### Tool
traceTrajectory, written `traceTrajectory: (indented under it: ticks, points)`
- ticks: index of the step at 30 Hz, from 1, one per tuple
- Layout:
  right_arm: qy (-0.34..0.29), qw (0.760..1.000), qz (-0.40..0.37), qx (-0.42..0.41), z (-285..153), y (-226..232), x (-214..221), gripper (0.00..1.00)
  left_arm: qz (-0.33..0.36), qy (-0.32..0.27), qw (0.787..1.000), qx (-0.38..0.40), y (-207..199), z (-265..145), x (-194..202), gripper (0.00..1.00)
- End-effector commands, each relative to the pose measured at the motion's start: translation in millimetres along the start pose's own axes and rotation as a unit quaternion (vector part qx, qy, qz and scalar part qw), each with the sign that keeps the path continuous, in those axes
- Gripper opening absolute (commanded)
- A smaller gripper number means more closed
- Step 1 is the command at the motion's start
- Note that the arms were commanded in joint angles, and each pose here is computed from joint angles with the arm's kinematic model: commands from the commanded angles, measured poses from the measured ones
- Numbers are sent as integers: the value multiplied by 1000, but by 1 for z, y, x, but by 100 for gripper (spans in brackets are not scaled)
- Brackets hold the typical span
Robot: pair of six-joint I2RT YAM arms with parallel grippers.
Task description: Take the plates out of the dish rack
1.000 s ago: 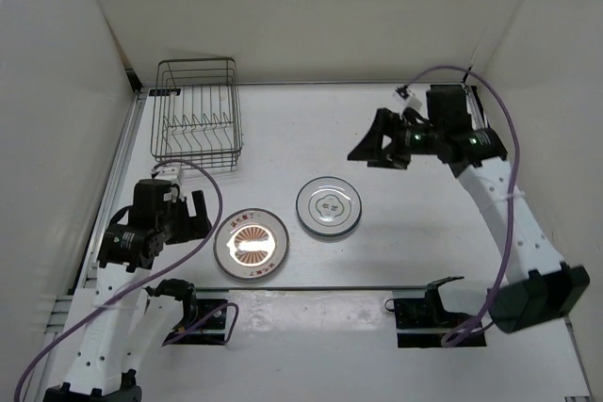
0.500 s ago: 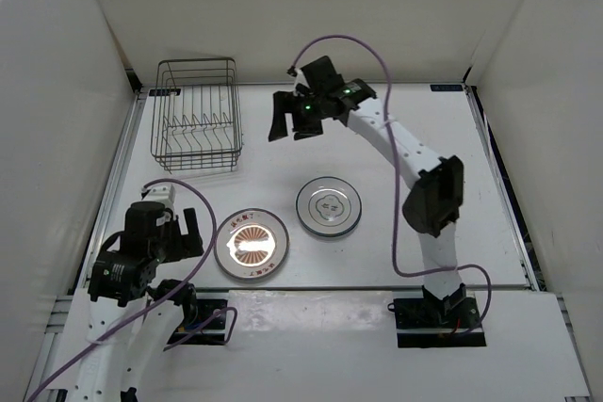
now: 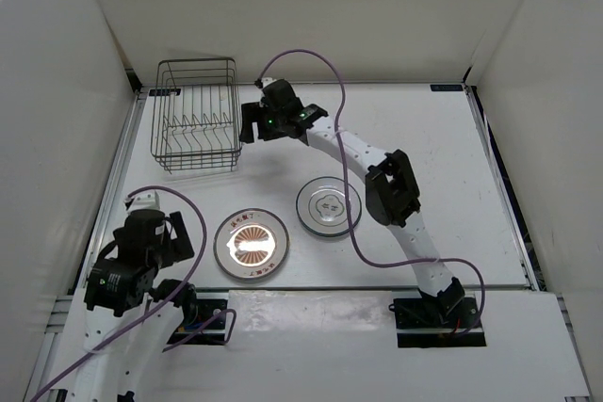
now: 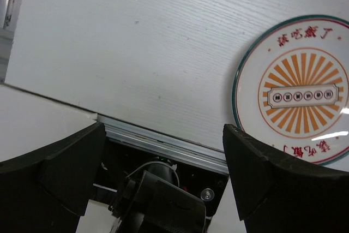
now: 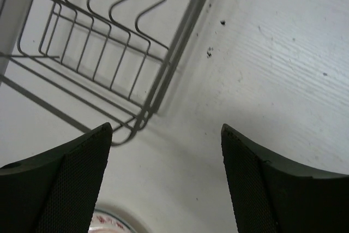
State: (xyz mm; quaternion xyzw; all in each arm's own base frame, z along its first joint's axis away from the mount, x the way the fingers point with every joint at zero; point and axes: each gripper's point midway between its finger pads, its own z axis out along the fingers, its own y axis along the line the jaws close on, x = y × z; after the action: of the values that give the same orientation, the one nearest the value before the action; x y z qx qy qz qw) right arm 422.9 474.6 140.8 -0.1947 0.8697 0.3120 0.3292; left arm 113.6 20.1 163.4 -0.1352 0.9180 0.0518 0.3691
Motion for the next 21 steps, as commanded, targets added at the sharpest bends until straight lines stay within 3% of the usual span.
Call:
traceTrajectory:
  ticks: [1, 8, 13, 21]
  points:
    - [-117, 993, -23, -22, 7, 34, -58, 82, -38, -2, 997, -62, 18, -2, -3, 100]
    - [-140, 990, -29, -5, 41, 41, -46, 75, -97, 17, 989, -113, 30, 0, 13, 100]
    - [-133, 991, -15, 25, 69, 16, -28, 69, -124, 5, 984, -130, 35, 7, 19, 100]
    - [-123, 992, -8, 12, 93, 14, -7, 61, -121, 1, 985, -120, 32, 12, 20, 100]
